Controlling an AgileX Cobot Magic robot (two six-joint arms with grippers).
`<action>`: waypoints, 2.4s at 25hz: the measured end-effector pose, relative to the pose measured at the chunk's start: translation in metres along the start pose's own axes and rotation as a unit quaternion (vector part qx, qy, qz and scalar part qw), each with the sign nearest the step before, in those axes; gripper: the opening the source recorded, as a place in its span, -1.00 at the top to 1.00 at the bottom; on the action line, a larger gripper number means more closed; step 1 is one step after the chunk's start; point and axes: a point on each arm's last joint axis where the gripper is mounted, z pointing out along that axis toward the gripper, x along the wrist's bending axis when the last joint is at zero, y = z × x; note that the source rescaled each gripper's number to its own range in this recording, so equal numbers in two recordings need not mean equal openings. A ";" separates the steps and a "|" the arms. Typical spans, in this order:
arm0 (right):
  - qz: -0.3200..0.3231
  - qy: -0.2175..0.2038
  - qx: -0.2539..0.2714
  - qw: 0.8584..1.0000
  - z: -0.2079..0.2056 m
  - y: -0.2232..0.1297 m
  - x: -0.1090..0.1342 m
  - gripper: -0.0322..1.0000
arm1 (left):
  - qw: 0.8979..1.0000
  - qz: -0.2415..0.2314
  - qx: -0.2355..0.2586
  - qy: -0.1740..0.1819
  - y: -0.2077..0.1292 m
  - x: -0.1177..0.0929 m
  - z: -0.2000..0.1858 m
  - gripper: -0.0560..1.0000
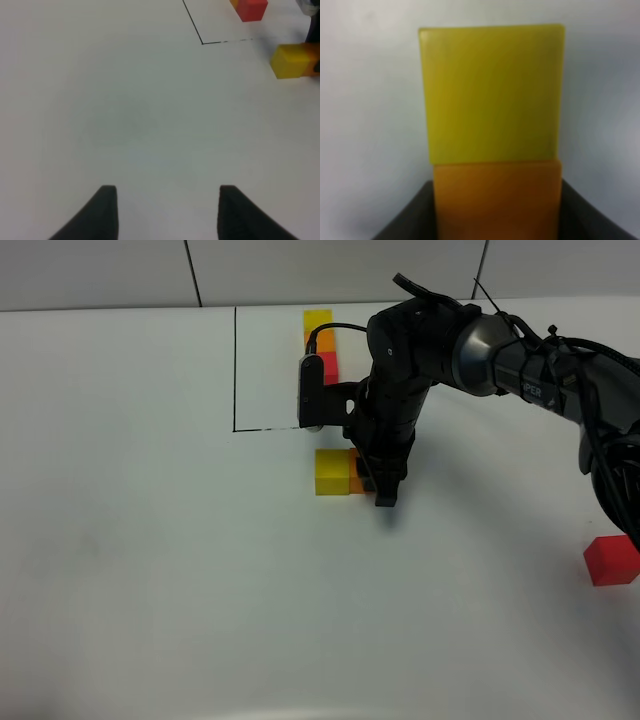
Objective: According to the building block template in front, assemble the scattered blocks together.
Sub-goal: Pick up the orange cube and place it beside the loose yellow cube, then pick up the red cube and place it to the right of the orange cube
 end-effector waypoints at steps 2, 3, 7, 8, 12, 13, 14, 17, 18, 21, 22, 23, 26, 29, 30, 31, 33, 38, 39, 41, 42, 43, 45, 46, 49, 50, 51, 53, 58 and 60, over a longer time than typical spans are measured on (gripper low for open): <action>-0.011 0.000 0.000 1.000 0.001 0.000 0.000 0.89 | 1.000 0.000 0.000 0.000 0.000 0.000 0.000 0.83; -0.016 0.002 0.001 1.000 0.002 0.000 0.000 0.89 | 1.000 0.000 0.000 0.000 0.000 0.000 0.000 0.83; -0.021 0.001 0.001 1.000 0.003 0.000 0.000 0.88 | 1.000 0.000 0.000 0.000 0.000 0.000 0.000 0.83; -0.022 0.001 0.001 1.000 0.004 0.000 0.000 0.88 | 1.000 0.000 0.000 0.000 0.000 0.000 0.000 0.83; -0.025 0.000 0.000 1.000 0.004 0.001 0.000 0.88 | 1.000 0.000 0.000 0.000 0.000 0.000 0.000 0.83; -0.025 0.000 0.000 1.000 0.004 0.001 0.000 0.88 | 1.000 0.000 0.000 0.000 0.000 0.000 0.000 0.83; -0.025 0.000 0.000 1.000 0.004 0.001 0.000 0.88 | 1.000 0.000 0.000 0.000 0.000 0.000 0.000 0.83; -0.023 0.000 -0.003 1.000 0.004 0.000 -0.001 0.87 | 1.000 0.000 0.000 0.000 0.000 0.000 0.000 0.83; -0.022 -0.001 -0.005 1.000 0.004 0.000 -0.001 0.81 | 1.000 0.000 0.000 0.000 0.000 0.000 0.000 0.83; -0.018 0.004 -0.006 1.000 0.011 0.000 0.000 0.20 | 1.000 0.000 0.000 0.000 0.000 0.000 0.000 0.83; -0.011 0.004 -0.007 1.000 0.008 0.000 0.000 -0.05 | 1.000 0.000 0.000 0.000 0.000 0.000 0.000 0.83; -0.002 0.004 -0.007 1.000 0.004 -0.002 0.000 -0.27 | 1.000 0.000 0.000 0.000 0.000 0.000 0.000 0.83; 0.050 -0.010 -0.014 0.999 -0.020 -0.010 -0.006 -0.55 | 1.000 0.000 0.000 0.000 0.000 0.000 0.000 0.83; 0.126 -0.025 -0.018 0.991 -0.042 -0.033 -0.008 -0.58 | 1.000 0.000 0.000 0.000 0.000 0.000 0.000 0.83; 0.153 -0.026 -0.017 0.988 -0.045 -0.045 -0.006 -0.57 | 1.000 0.000 0.000 0.000 0.000 0.000 0.000 0.83; 0.185 -0.027 -0.015 0.982 -0.048 -0.056 -0.002 -0.57 | 1.000 0.000 0.000 0.000 0.000 0.000 0.000 0.83; 0.258 -0.036 -0.016 0.965 -0.055 -0.082 0.006 -0.57 | 1.000 0.000 0.000 0.000 0.000 0.000 0.000 0.83; 0.478 -0.047 -0.013 0.877 -0.071 -0.145 0.046 -0.57 | 1.000 0.000 0.000 0.000 0.000 0.000 0.000 0.83; 0.513 -0.051 -0.015 0.857 -0.077 -0.154 0.053 -0.57 | 1.000 0.000 0.000 0.000 0.000 0.000 0.000 0.83; 0.560 -0.049 -0.008 0.827 -0.082 -0.171 0.072 -0.57 | 1.000 0.000 0.000 0.000 0.000 0.000 0.000 0.83; 0.580 -0.050 -0.007 0.813 -0.085 -0.179 0.079 -0.57 | 1.000 0.000 0.000 0.000 0.000 0.000 0.000 0.83; 0.597 -0.047 -0.003 0.801 -0.086 -0.187 0.087 -0.57 | 1.000 0.000 0.000 0.000 0.000 0.000 0.000 0.83; 0.622 -0.040 0.008 0.782 -0.083 -0.200 0.097 -0.57 | 1.000 0.000 0.000 0.000 0.000 0.000 0.000 0.83; 0.634 -0.037 0.012 0.772 -0.082 -0.206 0.100 -0.57 | 1.000 0.000 0.000 0.000 0.000 0.000 0.000 0.83; 0.663 -0.027 0.018 0.748 -0.076 -0.218 0.108 -0.55 | 1.000 0.000 0.000 0.000 0.000 0.000 0.000 0.83; 0.669 -0.028 0.017 0.743 -0.075 -0.221 0.109 -0.54 | 1.000 0.000 0.000 0.000 0.000 0.000 0.000 0.83; 0.673 -0.030 0.017 0.739 -0.073 -0.224 0.111 -0.54 | 1.000 0.000 0.000 0.000 0.000 0.000 0.000 0.83; 0.675 -0.030 0.018 0.737 -0.070 -0.226 0.115 -0.54 | 1.000 0.000 0.000 0.000 0.000 0.000 0.000 0.83; 0.676 -0.019 0.035 0.736 -0.052 -0.230 0.117 -0.53 | 1.000 0.000 0.000 0.000 0.000 0.000 0.000 0.83; 0.674 -0.016 0.043 0.738 -0.044 -0.231 0.116 -0.49 | 1.000 0.000 0.000 0.000 0.000 0.000 0.000 0.83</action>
